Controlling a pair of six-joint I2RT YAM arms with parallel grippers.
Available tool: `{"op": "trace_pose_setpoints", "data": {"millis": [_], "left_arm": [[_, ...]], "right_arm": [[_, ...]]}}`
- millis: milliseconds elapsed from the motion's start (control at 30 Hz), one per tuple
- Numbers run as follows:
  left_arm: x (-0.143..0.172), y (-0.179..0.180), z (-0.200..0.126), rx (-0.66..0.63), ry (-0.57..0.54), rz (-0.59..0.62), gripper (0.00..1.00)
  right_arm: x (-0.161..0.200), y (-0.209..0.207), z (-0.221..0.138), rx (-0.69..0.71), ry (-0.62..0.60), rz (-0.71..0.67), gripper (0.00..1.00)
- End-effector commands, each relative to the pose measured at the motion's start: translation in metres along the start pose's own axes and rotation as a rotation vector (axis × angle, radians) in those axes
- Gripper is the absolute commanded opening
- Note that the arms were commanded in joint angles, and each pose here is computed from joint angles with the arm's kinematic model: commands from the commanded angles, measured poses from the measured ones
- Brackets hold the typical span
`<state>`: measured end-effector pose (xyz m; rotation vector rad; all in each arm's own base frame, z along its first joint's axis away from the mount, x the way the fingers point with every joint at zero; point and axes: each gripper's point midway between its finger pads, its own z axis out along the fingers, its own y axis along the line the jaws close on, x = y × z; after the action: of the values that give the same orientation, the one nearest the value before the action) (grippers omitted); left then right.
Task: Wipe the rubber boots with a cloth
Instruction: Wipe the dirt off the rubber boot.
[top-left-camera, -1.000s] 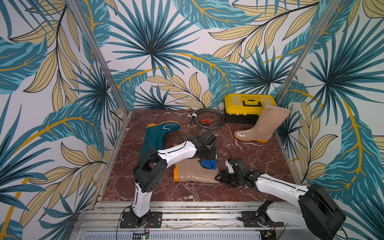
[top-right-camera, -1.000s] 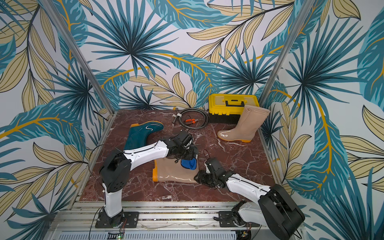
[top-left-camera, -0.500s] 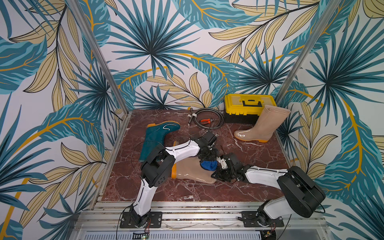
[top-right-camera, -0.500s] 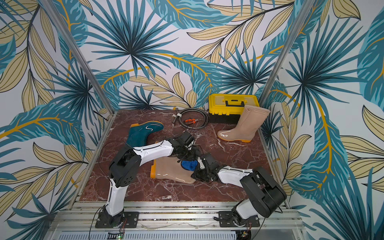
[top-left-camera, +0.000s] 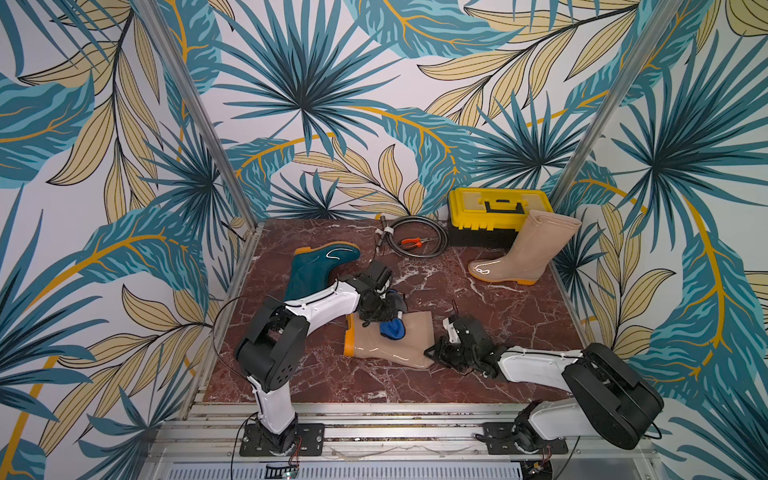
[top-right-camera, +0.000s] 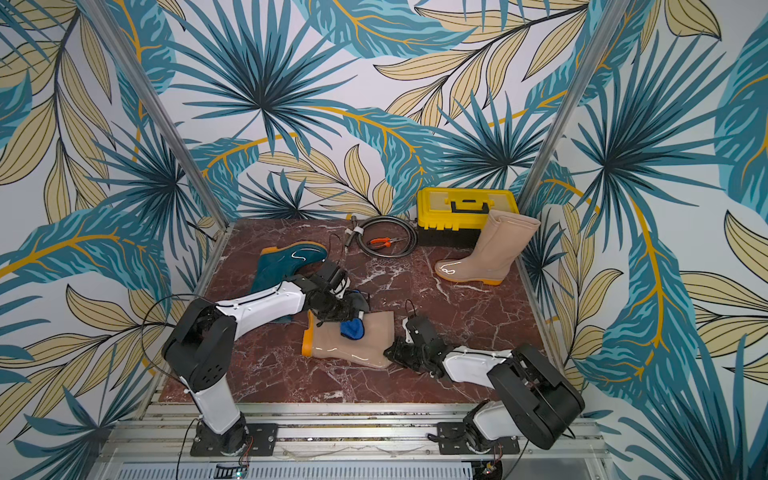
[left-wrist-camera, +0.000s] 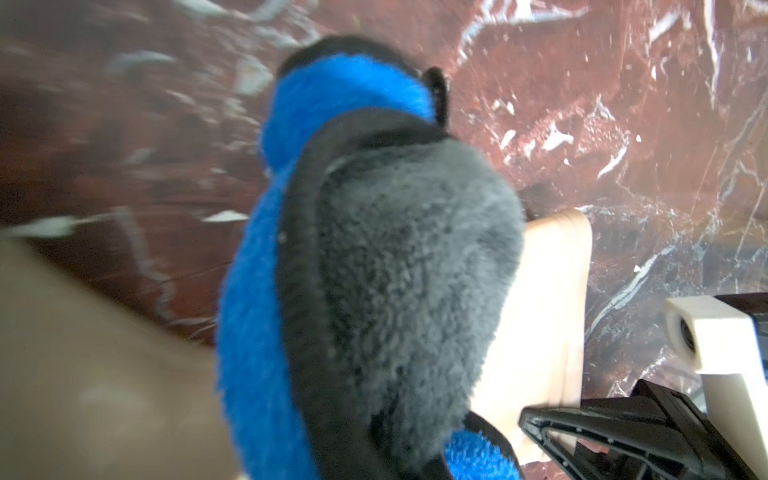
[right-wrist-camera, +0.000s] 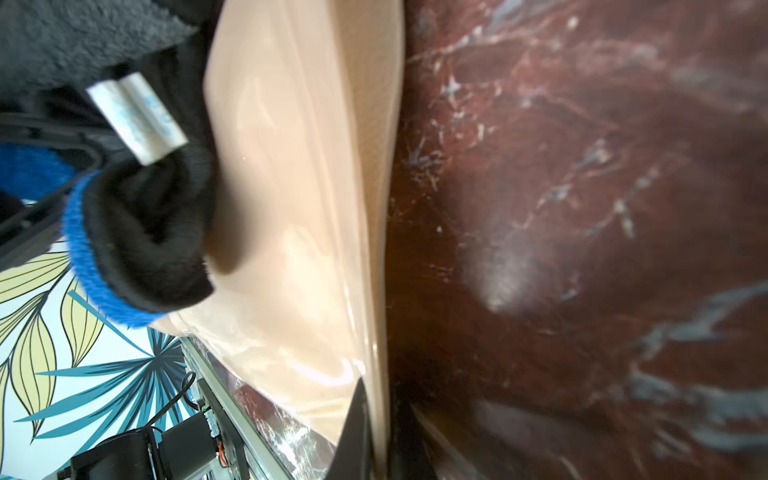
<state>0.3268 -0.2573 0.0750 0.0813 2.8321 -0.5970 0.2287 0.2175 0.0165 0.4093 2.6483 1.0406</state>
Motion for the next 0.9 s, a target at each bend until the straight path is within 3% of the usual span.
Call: {"op": "trace_pose_setpoints", "data": {"millis": [0,133,267,367,533,867], "left_arm": [[-0.015,-0.005,-0.016,-0.023,-0.051,0.018,0.00],[-0.028,-0.064,-0.004,0.041,-0.064,0.104,0.00],[-0.017,-0.131,0.042,0.128,0.015,0.193,0.00],[-0.004,-0.147,0.071,0.134,0.062,0.207,0.00],[0.000,-0.126,0.070,0.076,0.056,0.203,0.00],[-0.032,-0.008,-0.004,-0.107,-0.062,0.078,0.00]], "right_arm": [[0.023,-0.072,-0.005,0.258,0.033,0.107,0.00],[0.023,-0.073,-0.004,0.255,0.021,0.115,0.00],[0.021,-0.076,-0.007,0.256,-0.003,0.128,0.00],[0.020,-0.080,-0.012,0.260,-0.037,0.150,0.00],[0.017,-0.089,-0.024,0.281,-0.103,0.166,0.00],[0.015,-0.094,-0.028,0.310,-0.123,0.172,0.00]]}}
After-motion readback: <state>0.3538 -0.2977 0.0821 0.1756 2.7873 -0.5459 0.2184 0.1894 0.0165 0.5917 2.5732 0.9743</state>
